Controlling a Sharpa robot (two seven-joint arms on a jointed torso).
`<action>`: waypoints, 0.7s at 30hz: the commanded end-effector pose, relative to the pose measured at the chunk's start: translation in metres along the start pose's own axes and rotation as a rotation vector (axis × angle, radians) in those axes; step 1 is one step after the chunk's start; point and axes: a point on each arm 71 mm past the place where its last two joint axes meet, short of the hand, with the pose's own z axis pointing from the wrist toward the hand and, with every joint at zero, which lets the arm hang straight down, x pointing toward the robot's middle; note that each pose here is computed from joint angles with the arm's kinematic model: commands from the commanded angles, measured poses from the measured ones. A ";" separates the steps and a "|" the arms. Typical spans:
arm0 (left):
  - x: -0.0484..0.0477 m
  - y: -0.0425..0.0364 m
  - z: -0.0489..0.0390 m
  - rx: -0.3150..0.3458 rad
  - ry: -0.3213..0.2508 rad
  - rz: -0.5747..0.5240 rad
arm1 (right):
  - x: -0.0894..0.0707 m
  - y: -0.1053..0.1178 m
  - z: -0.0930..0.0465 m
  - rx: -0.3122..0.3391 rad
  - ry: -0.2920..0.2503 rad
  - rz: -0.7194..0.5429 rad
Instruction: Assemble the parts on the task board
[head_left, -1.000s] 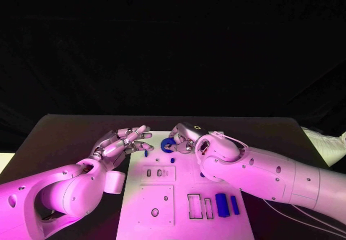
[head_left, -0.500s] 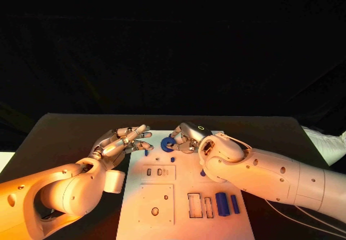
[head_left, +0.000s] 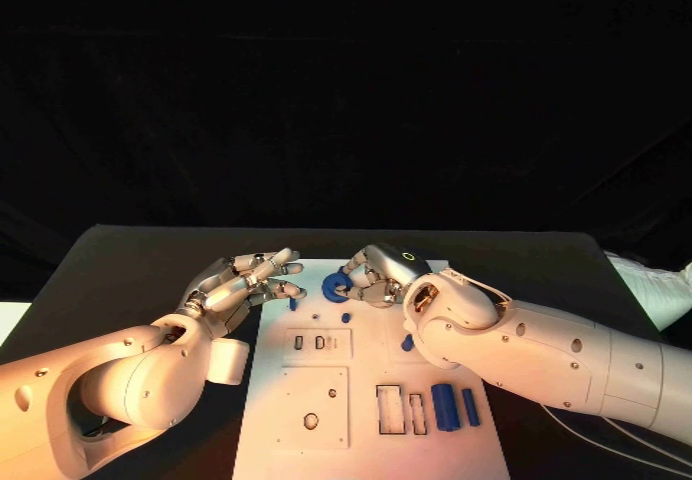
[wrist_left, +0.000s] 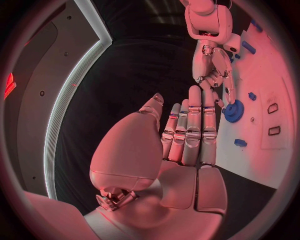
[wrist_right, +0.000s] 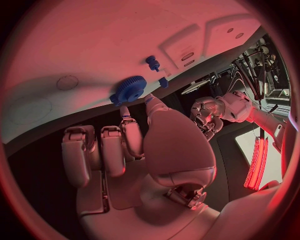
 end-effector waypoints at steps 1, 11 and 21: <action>0.0012 -0.0009 0.0001 0.005 0.006 -0.004 | -0.003 0.003 -0.003 -0.043 -0.046 0.004; 0.0011 -0.0008 0.0001 0.005 0.007 -0.004 | 0.005 0.001 -0.004 -0.025 0.036 0.001; 0.0017 -0.0007 0.0002 0.003 0.009 -0.005 | 0.014 -0.003 0.004 0.036 0.115 -0.025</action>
